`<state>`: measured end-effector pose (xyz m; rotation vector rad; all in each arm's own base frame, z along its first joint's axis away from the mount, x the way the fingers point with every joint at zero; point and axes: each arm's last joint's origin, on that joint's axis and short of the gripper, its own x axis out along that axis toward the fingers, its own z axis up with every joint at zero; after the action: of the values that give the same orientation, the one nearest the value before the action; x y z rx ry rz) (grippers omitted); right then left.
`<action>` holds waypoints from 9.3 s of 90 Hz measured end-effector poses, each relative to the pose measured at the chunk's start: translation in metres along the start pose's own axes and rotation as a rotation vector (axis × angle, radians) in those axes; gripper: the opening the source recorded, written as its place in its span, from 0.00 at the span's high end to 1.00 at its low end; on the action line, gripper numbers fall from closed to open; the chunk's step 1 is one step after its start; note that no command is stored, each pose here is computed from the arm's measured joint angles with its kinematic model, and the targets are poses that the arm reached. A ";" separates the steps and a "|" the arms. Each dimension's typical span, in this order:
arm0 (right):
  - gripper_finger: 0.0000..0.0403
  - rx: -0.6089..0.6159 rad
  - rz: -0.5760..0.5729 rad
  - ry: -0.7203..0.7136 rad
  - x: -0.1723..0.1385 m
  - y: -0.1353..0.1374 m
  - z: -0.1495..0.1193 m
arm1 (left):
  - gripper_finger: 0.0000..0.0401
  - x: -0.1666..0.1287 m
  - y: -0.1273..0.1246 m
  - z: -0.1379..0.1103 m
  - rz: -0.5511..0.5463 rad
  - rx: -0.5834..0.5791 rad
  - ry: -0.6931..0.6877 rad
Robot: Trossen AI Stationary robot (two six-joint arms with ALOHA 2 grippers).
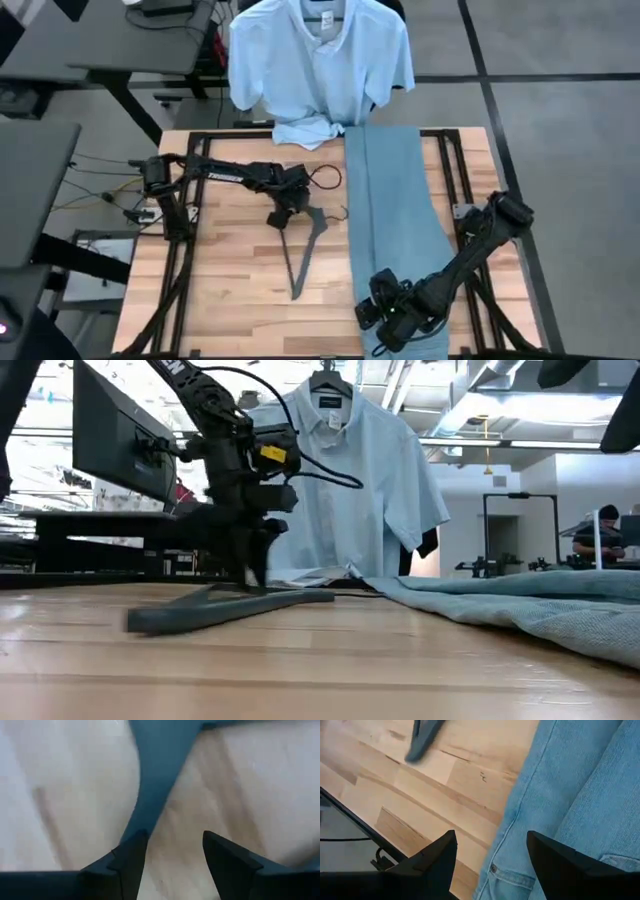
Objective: Hang clothes
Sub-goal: Insert the blue jeans on the grey hanger
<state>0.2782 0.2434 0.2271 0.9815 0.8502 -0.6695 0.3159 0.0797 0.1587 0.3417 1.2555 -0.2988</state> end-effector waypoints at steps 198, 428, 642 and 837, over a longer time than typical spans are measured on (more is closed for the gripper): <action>0.43 -0.008 0.159 0.002 -0.107 -0.048 -0.045 | 0.99 -0.097 -0.030 0.008 0.255 -0.495 -0.158; 0.43 -0.210 0.086 0.171 0.000 -0.001 -0.049 | 0.61 -0.093 0.038 -0.058 0.297 -0.680 0.024; 0.43 0.004 0.196 -0.602 -0.128 -0.022 0.160 | 0.90 -0.182 -0.068 0.010 0.643 -0.240 -0.371; 0.93 -0.268 0.138 -0.679 -0.198 -0.081 0.194 | 0.64 -0.169 -0.058 0.046 0.216 -0.600 -0.776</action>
<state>0.1712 0.0554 0.4183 0.5069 0.2573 -0.6878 0.2850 0.0140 0.3281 -0.1581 0.4886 0.1382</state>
